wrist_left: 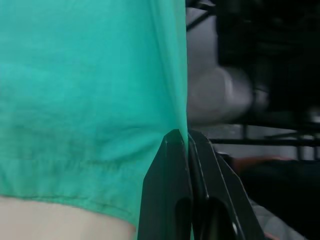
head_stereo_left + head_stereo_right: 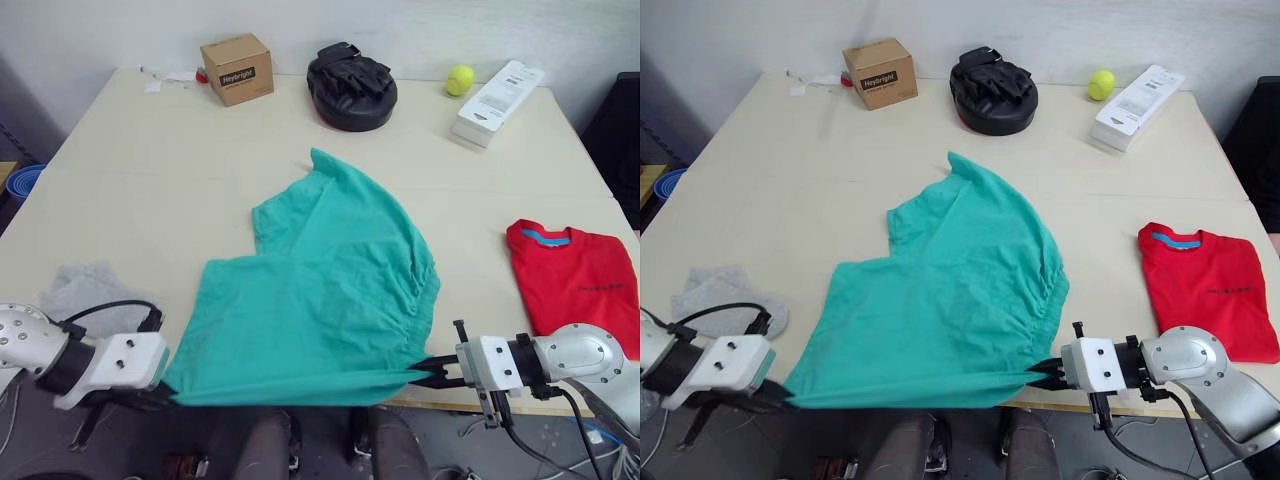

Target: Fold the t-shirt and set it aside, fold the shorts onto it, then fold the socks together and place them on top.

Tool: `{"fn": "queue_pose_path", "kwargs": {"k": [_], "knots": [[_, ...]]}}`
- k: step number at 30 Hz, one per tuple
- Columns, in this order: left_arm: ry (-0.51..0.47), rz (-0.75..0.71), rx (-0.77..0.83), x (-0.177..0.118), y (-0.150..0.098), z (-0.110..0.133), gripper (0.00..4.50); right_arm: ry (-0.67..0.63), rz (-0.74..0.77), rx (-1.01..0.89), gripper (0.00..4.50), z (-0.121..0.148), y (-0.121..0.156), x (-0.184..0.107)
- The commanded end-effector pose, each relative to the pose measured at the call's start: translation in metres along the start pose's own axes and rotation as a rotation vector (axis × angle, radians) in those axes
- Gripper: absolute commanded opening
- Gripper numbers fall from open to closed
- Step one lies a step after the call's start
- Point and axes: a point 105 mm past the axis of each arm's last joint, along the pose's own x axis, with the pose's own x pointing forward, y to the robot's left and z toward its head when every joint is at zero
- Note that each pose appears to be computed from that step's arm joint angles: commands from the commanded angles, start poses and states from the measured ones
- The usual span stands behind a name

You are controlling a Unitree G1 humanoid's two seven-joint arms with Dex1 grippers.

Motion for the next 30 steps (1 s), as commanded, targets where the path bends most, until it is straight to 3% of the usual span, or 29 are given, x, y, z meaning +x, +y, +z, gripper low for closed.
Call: {"fn": "queue_pose_path", "kwargs": {"k": [1,3,6,9,11,15,20,25,28,30], "knots": [[0.086,-0.082,-0.088,-0.018,-0.017,-0.01,0.0,0.052,0.005,0.079,0.01,-0.002,-0.001,-0.018],[0.079,-0.126,-0.112,-0.025,-0.025,-0.006,0.0,0.032,0.049,0.135,0.01,0.002,0.008,-0.017],[0.098,-0.085,-0.085,-0.039,-0.011,-0.009,0.0,-0.002,0.047,0.193,0.01,0.008,0.01,-0.016],[0.092,0.049,-0.018,-0.06,0.028,-0.005,0.0,-0.051,-0.036,0.261,0.01,0.012,-0.004,-0.021],[0.024,0.193,0.057,-0.074,0.069,0.01,0.0,-0.079,-0.095,0.311,0.01,0.011,-0.015,-0.03],[-0.129,0.428,0.256,-0.092,0.171,0.089,0.0,-0.168,-0.234,0.437,0.01,0.008,-0.042,-0.053],[-0.221,0.682,0.438,-0.098,0.237,0.179,0.0,-0.239,-0.401,0.537,0.01,0.0,-0.064,-0.073],[-0.314,0.967,0.635,-0.092,0.261,0.248,0.0,-0.225,-0.588,0.612,0.01,-0.021,-0.074,-0.087],[-0.3,1.1,0.718,-0.08,0.269,0.27,0.0,-0.185,-0.656,0.645,0.01,-0.035,-0.069,-0.091],[-0.264,1.121,0.726,-0.07,0.274,0.271,0.0,-0.174,-0.679,0.657,0.01,-0.039,-0.068,-0.091]]}}
